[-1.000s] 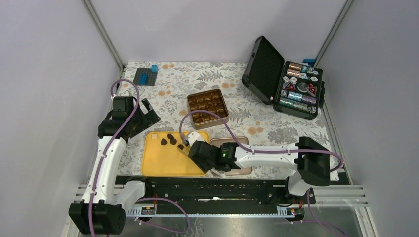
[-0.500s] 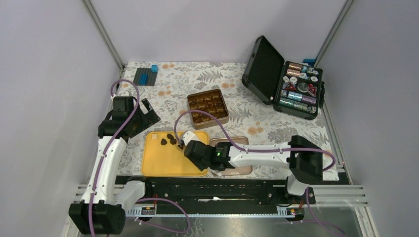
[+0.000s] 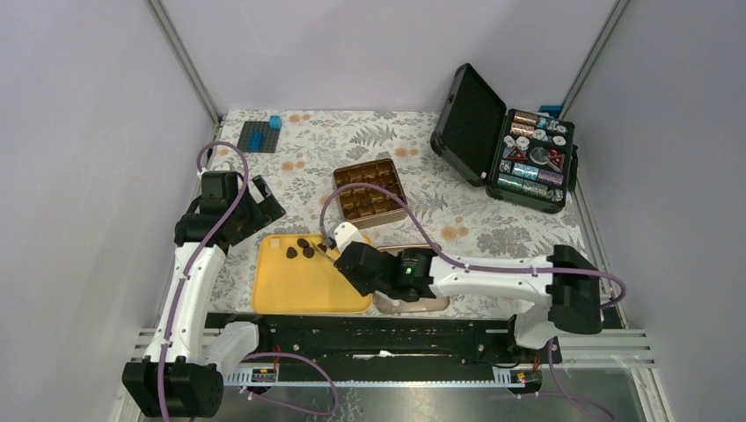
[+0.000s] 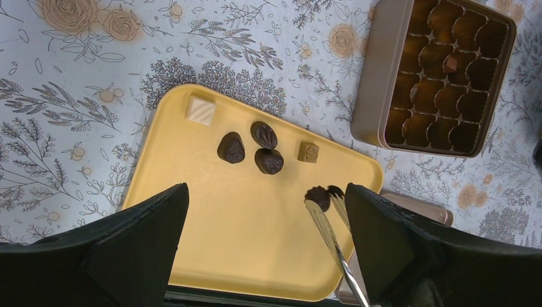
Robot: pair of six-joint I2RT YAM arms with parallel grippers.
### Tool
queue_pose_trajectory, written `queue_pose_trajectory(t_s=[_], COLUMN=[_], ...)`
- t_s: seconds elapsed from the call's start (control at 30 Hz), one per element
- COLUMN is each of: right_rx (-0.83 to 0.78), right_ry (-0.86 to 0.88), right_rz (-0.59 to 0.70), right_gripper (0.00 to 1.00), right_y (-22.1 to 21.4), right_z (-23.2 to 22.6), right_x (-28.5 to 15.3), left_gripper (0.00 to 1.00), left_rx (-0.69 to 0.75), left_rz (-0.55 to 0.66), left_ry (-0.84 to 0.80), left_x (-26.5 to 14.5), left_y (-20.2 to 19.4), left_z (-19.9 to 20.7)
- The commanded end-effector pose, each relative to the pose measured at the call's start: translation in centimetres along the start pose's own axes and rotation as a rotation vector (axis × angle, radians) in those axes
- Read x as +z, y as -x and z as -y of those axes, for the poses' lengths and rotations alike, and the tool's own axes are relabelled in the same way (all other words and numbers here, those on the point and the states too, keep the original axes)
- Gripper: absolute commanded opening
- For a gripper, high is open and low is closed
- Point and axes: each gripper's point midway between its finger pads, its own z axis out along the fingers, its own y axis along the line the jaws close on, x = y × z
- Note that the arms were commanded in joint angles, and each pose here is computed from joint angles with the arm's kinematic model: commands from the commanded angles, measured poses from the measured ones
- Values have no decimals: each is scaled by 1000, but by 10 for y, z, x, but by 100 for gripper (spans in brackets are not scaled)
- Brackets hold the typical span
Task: Pack the chocolate
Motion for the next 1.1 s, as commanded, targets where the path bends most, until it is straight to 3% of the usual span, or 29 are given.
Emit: queue_pose_trajectory(t_s=[0.0, 0.33, 0.5, 1.07], right_rx=[63, 238, 303, 363], right_ry=[-9, -174, -211, -267], right_rz=[150, 205, 158, 54], right_gripper=[24, 24, 25, 25], right_y=[49, 63, 48, 7], right_z=[18, 131, 167, 202], right_x=[-37, -57, -48, -6], left_gripper=[99, 99, 99, 99], left_rx=[7, 10, 9, 9], left_rz=[66, 69, 67, 62], left_ry=[-26, -34, -34, -28], left_x=[-10, -12, -11, -10], left_y=[17, 17, 16, 16], left_z=[7, 9, 8, 8])
